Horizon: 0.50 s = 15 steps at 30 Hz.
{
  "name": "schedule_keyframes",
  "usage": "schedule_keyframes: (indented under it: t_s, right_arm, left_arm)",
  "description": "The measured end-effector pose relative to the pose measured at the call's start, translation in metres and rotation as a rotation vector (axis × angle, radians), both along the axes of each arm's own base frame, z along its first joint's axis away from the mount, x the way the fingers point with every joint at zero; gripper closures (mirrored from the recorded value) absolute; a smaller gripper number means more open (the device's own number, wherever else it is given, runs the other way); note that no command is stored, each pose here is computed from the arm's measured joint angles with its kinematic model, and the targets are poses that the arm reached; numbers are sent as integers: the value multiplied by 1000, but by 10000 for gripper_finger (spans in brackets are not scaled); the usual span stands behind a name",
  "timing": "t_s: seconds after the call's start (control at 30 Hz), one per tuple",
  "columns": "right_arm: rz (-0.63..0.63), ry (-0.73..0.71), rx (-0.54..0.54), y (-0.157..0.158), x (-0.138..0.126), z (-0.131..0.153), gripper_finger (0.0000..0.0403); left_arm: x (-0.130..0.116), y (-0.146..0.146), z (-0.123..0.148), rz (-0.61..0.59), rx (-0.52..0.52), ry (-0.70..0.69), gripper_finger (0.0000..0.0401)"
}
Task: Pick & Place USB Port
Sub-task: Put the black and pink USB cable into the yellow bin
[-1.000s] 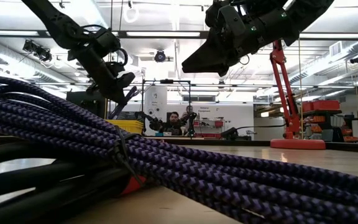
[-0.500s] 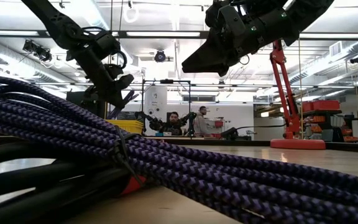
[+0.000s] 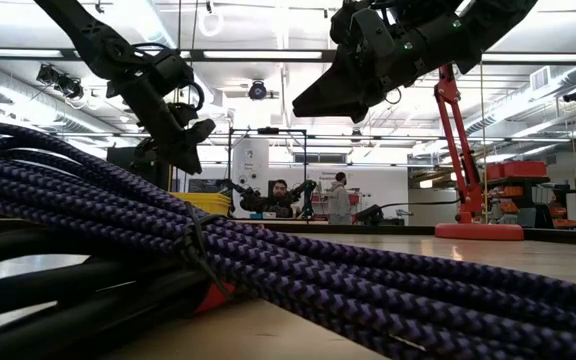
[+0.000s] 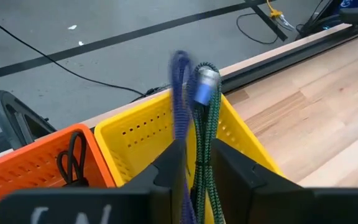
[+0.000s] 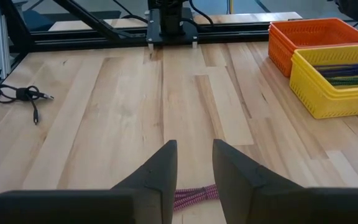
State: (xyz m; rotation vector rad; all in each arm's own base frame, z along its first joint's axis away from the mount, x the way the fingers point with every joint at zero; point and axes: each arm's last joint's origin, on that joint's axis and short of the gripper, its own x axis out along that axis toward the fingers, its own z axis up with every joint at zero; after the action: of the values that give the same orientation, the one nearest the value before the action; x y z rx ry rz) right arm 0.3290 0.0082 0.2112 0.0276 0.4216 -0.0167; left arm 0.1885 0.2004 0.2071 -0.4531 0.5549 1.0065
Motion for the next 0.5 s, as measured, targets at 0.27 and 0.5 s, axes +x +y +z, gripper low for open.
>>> schedule_keyframes:
  t_s: [0.27,0.5]
  right_arm:
    - [0,0,0,0,0,0,301]
    - [0,0,0,0,0,0,301]
  left_arm:
    - [1,0,1,-17,-2,-15,286]
    - [22,-20,2,-335,-136,-170,275]
